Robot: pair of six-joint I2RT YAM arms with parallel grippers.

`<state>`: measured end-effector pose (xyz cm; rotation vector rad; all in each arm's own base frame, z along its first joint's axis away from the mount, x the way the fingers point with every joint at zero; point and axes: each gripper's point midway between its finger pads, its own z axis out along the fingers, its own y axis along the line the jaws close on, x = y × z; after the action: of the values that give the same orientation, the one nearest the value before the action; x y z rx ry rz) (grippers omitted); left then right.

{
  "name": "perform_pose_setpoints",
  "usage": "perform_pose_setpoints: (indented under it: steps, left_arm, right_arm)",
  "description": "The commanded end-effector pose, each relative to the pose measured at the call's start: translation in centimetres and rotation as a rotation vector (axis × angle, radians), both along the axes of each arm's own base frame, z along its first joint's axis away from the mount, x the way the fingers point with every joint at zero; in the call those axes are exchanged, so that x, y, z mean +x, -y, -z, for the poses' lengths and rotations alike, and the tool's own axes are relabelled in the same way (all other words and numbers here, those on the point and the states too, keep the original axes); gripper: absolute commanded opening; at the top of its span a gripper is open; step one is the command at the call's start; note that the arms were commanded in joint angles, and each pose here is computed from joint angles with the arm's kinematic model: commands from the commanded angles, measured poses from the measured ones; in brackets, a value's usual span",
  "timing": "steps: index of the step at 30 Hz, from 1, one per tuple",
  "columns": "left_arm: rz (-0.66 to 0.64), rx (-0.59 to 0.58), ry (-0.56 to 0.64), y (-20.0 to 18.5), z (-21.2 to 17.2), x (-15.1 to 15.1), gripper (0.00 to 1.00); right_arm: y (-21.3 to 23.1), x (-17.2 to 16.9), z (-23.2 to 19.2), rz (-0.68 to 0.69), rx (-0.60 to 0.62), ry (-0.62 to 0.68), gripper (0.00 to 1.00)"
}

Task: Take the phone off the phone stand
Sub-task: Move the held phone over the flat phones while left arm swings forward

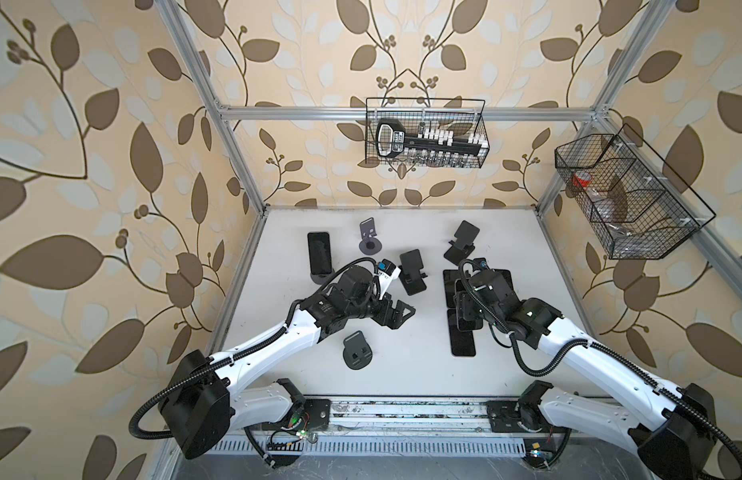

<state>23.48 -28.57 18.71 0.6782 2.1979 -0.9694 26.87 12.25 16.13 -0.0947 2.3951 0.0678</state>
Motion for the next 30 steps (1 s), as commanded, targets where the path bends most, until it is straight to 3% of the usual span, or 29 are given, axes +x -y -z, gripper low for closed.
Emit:
perform_pose_setpoints:
  steps: [1, 11, 18, 22, 30]
  left_arm:
    - [0.095, -0.062, 0.085, 2.1, -2.8, -0.4, 0.95]
    - [0.197, -0.062, 0.103, 4.7, -2.4, -1.9, 0.95]
    - [0.21, -0.058, 0.087, 5.2, -2.0, -2.2, 0.96]
    - [0.217, -0.052, 0.099, 5.2, -2.2, -2.3, 0.96]
    - [0.216, -0.041, 0.116, 4.5, -1.9, -2.6, 0.96]
  right_arm:
    - [0.8, -0.6, 0.1, 0.007, 0.003, -0.018, 0.65]
    - [2.9, -0.5, 1.6, 0.085, 0.033, -0.134, 0.66]
    - [4.2, -1.3, 4.5, 0.159, 0.04, -0.286, 0.66]
    - [4.6, -1.7, 5.4, 0.198, 0.052, -0.316, 0.66]
    - [5.8, -0.9, 5.7, 0.206, -0.041, -0.319, 0.66]
